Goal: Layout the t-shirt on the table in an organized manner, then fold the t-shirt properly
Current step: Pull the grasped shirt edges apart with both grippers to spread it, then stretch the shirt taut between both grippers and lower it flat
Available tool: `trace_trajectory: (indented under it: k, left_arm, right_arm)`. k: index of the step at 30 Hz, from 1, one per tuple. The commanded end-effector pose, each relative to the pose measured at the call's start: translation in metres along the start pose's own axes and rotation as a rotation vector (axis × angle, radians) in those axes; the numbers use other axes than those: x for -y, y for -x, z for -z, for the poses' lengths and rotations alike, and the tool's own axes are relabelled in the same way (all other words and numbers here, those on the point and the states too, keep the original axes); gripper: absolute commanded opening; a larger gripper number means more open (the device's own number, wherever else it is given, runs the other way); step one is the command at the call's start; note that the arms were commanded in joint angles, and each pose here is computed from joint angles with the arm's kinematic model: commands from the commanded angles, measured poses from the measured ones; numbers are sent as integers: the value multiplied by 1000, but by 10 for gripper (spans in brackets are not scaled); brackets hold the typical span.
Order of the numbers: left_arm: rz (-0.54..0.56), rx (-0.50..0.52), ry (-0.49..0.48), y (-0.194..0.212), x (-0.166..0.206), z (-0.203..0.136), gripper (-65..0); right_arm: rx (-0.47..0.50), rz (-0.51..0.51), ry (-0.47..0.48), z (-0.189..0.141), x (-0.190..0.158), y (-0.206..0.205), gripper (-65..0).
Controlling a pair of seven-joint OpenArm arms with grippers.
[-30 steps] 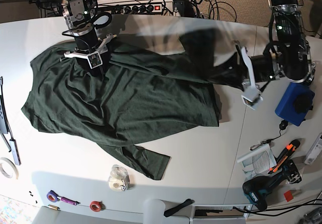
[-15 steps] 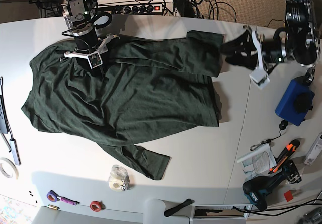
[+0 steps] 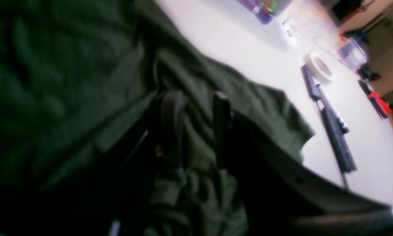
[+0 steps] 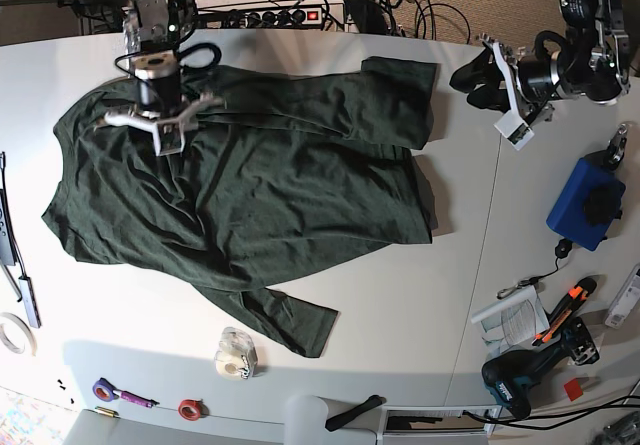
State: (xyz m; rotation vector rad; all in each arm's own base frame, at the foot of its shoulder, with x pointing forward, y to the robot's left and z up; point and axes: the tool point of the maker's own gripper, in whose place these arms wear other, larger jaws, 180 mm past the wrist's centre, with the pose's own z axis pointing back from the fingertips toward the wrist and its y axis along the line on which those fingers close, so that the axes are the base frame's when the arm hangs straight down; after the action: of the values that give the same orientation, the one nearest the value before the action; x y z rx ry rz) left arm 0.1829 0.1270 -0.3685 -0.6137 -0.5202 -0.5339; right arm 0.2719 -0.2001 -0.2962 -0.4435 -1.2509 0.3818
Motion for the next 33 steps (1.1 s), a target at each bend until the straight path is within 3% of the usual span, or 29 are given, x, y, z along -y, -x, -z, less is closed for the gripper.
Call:
trace_trajectory:
  k: [1,5,10,17,24,28,33]
  left_arm:
    - [8,61,24,-14,6,-2,-432]
    - [-45,144,116,-27,29,8,-645]
    - [-68,162,133,-29,38,16,-650]
    - [-103,193,170,-34,53,28,-650]
    - [-94,142,149,-26,57,41,-650]
    - [-74,84,178,-20,71,54,-650]
    - [-14,-21,137,-6,79,74,-650]
  right_arm:
    - [56,-2,16,-3,8,-20,-489]
    - [110,19,42,-13,20,-55,-489]
    - [112,-46,121,-17,43,-62,-489]
    - [-5,28,264,-20,113,-31,-490]
    - [-150,97,241,-31,134,23,-490]
    - [-269,136,166,-32,118,63,-490]
    - [-376,211,54,-34,94,97,-490]
